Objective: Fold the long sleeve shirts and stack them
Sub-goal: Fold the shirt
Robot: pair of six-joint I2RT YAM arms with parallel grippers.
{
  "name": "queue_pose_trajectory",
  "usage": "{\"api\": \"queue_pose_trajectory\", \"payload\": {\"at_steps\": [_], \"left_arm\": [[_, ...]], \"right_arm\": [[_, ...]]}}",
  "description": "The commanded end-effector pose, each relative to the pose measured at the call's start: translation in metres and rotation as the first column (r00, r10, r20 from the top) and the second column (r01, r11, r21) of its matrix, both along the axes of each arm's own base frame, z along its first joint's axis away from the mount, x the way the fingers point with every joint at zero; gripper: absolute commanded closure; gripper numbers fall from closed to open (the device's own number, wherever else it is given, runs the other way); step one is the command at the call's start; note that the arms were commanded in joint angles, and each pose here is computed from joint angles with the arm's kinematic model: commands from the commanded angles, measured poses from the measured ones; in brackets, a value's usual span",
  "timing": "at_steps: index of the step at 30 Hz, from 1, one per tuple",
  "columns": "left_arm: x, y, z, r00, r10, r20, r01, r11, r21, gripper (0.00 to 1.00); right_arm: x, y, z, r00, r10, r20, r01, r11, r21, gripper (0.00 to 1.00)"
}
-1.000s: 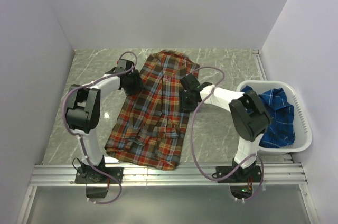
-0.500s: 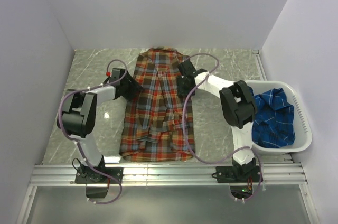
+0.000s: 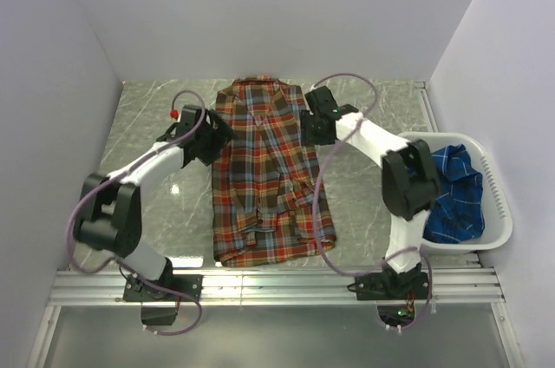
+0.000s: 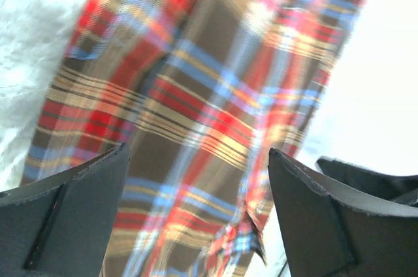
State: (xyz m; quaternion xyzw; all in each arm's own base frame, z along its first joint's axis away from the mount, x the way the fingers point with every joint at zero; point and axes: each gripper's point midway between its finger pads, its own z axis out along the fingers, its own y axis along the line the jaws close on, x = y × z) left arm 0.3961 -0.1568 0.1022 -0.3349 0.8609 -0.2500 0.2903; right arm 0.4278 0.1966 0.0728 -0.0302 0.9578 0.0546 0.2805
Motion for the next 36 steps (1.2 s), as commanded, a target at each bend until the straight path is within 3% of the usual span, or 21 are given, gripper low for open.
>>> {"api": "queue_pose_trajectory", "payload": {"at_steps": [1,9,16,26,36], "left_arm": [[-0.008,0.006,0.051,0.990,-0.058,0.127,0.044,0.993,0.109,0.06],[-0.081,-0.020,0.034,0.961,-0.268,0.070,0.247,0.943,0.221,0.11],[-0.132,-0.050,0.000,0.920,-0.393,0.002,0.382,0.894,0.233,0.11],[-0.144,-0.061,-0.048,0.922,-0.363,-0.137,0.384,0.904,0.190,0.14],[-0.116,-0.063,-0.070,0.928,-0.321,-0.189,0.360,0.903,0.235,0.16]], "right_arm": [[-0.037,0.006,0.053,0.994,0.067,0.088,-0.069,0.998,0.012,0.39],[-0.172,0.029,0.024,0.972,0.214,-0.094,-0.214,0.977,0.013,0.39],[-0.233,0.044,0.000,0.942,0.288,-0.174,-0.269,0.955,0.128,0.41],[-0.242,0.043,-0.043,0.924,0.274,-0.268,-0.257,0.962,0.096,0.42],[-0.222,0.049,-0.056,0.933,0.253,-0.257,-0.250,0.967,0.043,0.42]]}}
